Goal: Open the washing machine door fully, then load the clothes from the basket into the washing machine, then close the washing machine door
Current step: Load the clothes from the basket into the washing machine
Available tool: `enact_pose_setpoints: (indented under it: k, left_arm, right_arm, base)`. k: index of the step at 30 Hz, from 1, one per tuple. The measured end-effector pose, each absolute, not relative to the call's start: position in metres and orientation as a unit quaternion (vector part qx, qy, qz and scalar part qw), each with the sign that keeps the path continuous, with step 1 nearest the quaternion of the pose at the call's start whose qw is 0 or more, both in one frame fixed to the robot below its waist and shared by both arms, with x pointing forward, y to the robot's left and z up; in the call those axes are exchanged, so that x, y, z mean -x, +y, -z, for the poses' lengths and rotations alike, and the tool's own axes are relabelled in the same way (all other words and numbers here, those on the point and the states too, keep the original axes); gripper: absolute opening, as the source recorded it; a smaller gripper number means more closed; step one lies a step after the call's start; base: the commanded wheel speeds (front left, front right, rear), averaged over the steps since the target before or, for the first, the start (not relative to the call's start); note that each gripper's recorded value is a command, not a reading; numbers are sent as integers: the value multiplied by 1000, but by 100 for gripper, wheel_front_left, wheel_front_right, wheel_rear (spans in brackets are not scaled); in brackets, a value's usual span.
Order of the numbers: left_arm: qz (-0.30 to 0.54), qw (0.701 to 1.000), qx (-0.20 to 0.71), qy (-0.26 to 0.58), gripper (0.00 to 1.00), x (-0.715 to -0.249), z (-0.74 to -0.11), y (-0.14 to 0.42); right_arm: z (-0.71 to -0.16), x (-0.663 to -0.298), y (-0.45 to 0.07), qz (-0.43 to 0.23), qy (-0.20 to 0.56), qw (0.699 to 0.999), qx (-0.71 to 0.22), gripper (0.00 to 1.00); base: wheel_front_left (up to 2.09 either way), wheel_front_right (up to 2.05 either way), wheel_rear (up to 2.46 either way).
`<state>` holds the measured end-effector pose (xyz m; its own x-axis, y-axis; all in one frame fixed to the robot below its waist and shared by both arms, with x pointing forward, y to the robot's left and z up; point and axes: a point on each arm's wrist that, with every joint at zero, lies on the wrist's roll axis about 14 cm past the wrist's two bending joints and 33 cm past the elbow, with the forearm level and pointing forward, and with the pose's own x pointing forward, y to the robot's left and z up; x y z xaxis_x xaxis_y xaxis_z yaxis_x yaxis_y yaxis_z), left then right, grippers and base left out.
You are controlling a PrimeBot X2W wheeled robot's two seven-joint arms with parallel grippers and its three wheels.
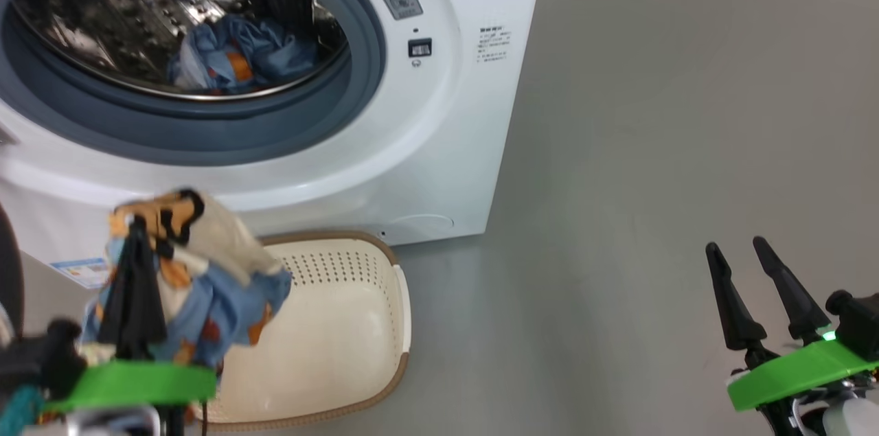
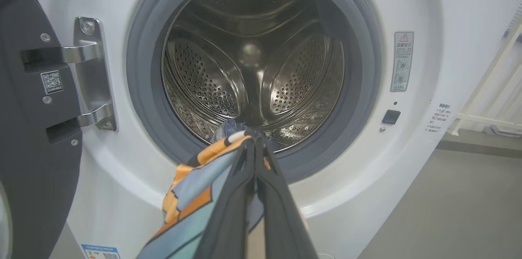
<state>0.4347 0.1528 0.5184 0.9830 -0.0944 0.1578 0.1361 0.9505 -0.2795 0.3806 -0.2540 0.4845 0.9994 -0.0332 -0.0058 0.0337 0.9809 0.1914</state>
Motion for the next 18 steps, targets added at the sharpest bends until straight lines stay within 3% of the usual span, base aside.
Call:
enact_pose_setpoints:
  k: [12,18]
  left_arm:
    - [93,978,148,-113,0,-521,-547,129]
    - [97,981,138,-95,0,-578,-539,121]
  right_arm:
    - [-475,-399,-248,17,10,994,-104,100]
    - [-470,-406,-254,29,15,994,-104,100]
  base:
    - [0,0,0]
    - [0,0,0]
